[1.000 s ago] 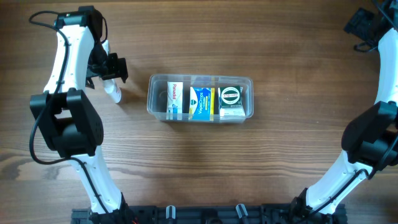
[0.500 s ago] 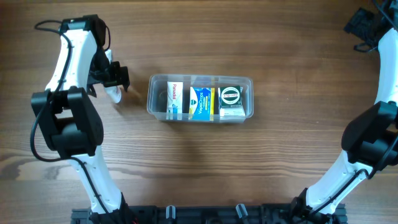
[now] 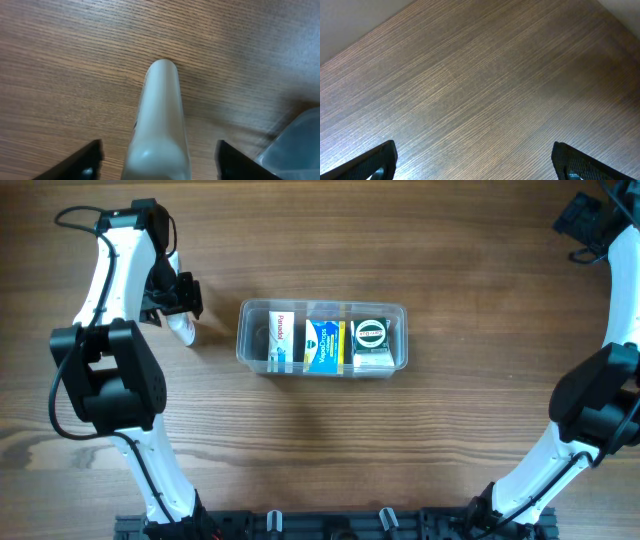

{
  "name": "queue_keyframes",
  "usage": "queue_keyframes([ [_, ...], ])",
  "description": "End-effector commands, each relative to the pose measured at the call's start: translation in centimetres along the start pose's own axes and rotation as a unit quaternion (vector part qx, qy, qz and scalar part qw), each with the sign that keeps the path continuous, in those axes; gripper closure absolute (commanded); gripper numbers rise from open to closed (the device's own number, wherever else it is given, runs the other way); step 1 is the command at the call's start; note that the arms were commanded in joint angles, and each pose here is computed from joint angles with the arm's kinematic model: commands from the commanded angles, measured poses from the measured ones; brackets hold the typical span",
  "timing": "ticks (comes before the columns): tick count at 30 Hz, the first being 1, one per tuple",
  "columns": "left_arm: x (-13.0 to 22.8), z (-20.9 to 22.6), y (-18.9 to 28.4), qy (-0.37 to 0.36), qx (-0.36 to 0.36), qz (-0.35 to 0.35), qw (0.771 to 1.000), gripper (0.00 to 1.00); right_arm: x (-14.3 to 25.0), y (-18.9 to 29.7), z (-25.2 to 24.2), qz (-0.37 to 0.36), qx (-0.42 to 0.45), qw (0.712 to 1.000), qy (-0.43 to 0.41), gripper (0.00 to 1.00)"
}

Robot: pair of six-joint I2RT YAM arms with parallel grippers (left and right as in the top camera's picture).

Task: Pack container
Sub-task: 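Lower the left gripper and grasp the white spray bottle, then carry the spray bottle into the container's left end and release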

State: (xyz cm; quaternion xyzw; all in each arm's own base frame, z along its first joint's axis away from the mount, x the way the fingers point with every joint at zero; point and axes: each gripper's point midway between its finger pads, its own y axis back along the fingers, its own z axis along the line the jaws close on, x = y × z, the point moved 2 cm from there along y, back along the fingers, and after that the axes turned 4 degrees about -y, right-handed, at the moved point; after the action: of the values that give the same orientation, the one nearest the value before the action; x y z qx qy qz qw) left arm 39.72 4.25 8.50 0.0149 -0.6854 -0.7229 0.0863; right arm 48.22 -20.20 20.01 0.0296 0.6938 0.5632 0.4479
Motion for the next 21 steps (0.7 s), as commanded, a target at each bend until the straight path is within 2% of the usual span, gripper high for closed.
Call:
queue_keyframes([
  [1, 0.1, -0.1, -0.7, -0.002, 0.006, 0.009, 1.000, 0.44, -0.3, 0.0, 0.0, -0.005, 0.005, 1.000, 0.009, 0.00],
  [2, 0.1, -0.1, -0.7, -0.002, 0.006, 0.009, 1.000, 0.50, -0.3, 0.0, 0.0, -0.005, 0.005, 1.000, 0.009, 0.00],
  [5, 0.1, -0.1, -0.7, -0.002, 0.006, 0.009, 1.000, 0.54, -0.3, 0.0, 0.0, -0.005, 0.005, 1.000, 0.009, 0.00],
  [10, 0.1, -0.1, -0.7, -0.002, 0.006, 0.009, 1.000, 0.73, -0.3, 0.0, 0.0, -0.005, 0.005, 1.000, 0.009, 0.00],
  [17, -0.1, -0.4, -0.2, -0.001, 0.015, 0.004, 1.000, 0.76, -0.3, 0.0, 0.0, -0.005, 0.005, 1.000, 0.009, 0.00],
  [21, -0.5, -1.7, 3.1, -0.001, 0.063, -0.020, 0.998, 0.77, -0.3, 0.0, 0.0, -0.005, 0.005, 1.000, 0.009, 0.00],
])
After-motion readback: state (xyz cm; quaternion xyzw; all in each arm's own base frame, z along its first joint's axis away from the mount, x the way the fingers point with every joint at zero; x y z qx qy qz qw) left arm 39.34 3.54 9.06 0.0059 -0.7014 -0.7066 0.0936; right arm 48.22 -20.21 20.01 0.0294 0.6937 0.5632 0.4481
